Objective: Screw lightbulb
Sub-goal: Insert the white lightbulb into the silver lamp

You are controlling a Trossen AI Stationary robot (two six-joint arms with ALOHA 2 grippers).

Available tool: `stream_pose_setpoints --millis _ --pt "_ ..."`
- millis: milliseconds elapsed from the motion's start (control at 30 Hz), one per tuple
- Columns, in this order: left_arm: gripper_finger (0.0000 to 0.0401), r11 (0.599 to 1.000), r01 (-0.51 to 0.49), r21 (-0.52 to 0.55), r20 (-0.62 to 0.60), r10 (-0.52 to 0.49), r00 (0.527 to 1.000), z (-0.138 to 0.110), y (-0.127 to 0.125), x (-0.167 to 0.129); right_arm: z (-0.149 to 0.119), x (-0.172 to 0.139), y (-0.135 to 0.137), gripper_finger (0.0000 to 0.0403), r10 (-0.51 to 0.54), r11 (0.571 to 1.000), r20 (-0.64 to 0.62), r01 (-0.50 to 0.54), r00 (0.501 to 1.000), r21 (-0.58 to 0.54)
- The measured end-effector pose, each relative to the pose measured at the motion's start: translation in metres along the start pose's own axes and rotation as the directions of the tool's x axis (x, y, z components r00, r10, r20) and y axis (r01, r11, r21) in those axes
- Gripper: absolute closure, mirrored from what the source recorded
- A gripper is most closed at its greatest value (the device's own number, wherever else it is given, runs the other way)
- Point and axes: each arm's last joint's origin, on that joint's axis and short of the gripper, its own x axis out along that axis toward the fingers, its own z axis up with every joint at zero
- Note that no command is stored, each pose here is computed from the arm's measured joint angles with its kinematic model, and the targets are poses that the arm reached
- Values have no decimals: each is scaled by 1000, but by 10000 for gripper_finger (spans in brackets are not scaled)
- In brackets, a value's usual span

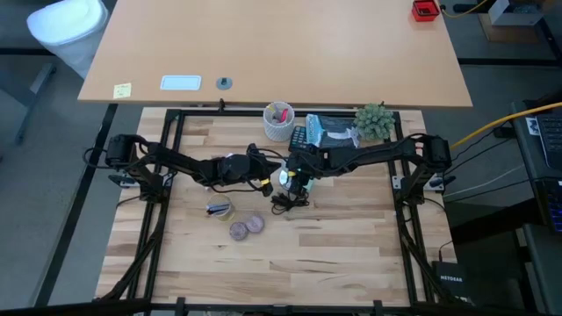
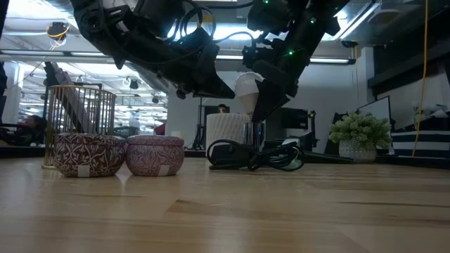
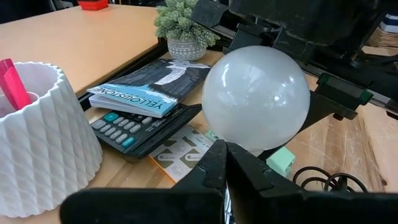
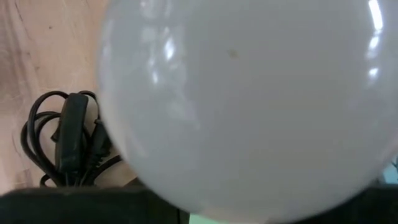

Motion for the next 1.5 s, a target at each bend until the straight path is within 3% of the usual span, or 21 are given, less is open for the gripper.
stream_pose_setpoints --millis 733,1133,1500 --pt "400 998 -13 58 -17 14 1000 -1 3 1 0 0 0 279 11 1000 -2 -11 1000 -1" --pt "400 994 -85 67 6 85 996 3 13 4 0 0 1 278 17 1000 -2 -18 1000 -3" --pt "400 997 -30 70 9 30 1000 2 6 2 0 0 1 278 15 1000 -2 -15 1000 -2"
